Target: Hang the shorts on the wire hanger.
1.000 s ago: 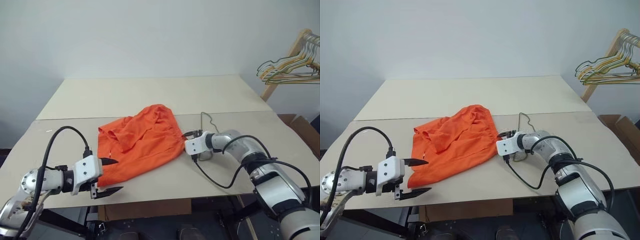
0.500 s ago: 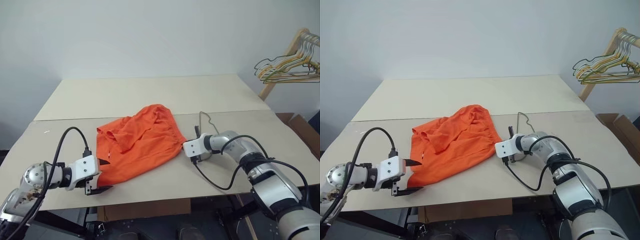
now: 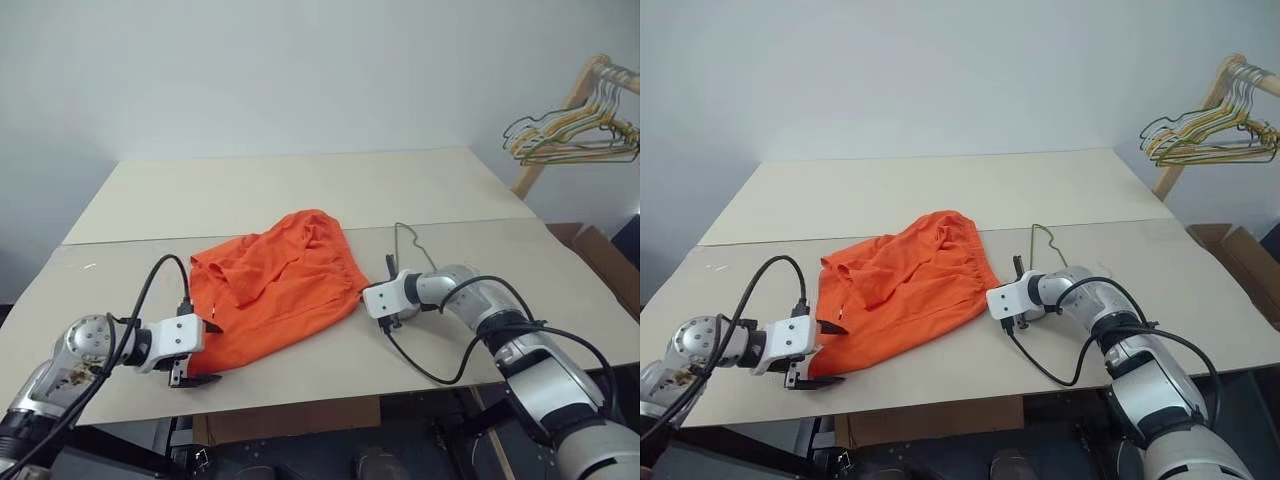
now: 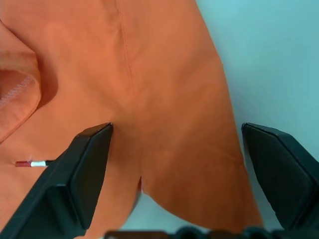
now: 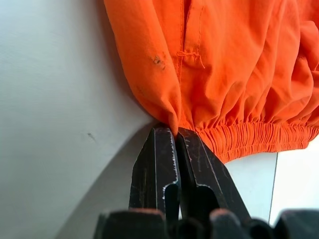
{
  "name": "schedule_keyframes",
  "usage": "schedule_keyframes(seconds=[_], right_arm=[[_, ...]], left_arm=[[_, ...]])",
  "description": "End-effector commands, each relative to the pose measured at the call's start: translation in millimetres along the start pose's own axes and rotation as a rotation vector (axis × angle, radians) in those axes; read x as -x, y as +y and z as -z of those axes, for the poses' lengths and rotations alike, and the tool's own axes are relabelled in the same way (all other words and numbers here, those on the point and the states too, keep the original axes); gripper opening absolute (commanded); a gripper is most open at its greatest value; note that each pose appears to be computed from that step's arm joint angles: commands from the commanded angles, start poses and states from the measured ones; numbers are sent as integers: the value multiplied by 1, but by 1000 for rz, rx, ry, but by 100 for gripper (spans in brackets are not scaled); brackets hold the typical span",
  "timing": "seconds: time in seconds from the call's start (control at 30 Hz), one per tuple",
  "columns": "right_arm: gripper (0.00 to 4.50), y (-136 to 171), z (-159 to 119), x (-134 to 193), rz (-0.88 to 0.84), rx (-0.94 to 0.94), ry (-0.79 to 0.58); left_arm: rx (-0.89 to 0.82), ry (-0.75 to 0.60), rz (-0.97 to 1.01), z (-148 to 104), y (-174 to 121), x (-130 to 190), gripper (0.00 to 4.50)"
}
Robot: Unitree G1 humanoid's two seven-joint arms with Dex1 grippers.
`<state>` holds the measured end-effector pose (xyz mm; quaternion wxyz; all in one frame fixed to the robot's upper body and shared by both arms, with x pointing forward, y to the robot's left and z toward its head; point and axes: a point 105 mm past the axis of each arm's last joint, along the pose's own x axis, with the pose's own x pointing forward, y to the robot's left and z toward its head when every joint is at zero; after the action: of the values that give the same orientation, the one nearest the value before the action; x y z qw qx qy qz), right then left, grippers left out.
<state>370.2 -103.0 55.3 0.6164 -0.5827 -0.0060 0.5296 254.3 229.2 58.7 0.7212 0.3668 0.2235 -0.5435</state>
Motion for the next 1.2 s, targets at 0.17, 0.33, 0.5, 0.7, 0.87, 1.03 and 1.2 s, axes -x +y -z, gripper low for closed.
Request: schedule_keyframes(seconds=[0.17, 0.33, 0.5, 0.7, 0.87, 1.03, 1.2], right_arm=[[0, -8, 0, 8, 31, -8, -3], [0, -7, 1, 10, 25, -11, -2], [0, -6, -3, 19, 27, -13, -18], [0, 12, -22, 50, -57, -17, -61], [0, 33, -54, 77, -165, -70, -131], [0, 20, -73, 83, -153, -209, -209], [0, -59, -37, 78, 131, -376, -129]], left_arm=[[13, 40, -6, 8, 0, -1, 226], [10, 48, -34, 9, 4, 1, 64], [7, 37, -40, 7, 6, 5, 2], [-23, 88, -66, 12, 3, 17, 2], [-10, 41, -23, -2, -16, 29, 2], [-5, -49, -84, -18, -4, 20, 2], [-60, -156, -504, -53, 93, 15, 2]])
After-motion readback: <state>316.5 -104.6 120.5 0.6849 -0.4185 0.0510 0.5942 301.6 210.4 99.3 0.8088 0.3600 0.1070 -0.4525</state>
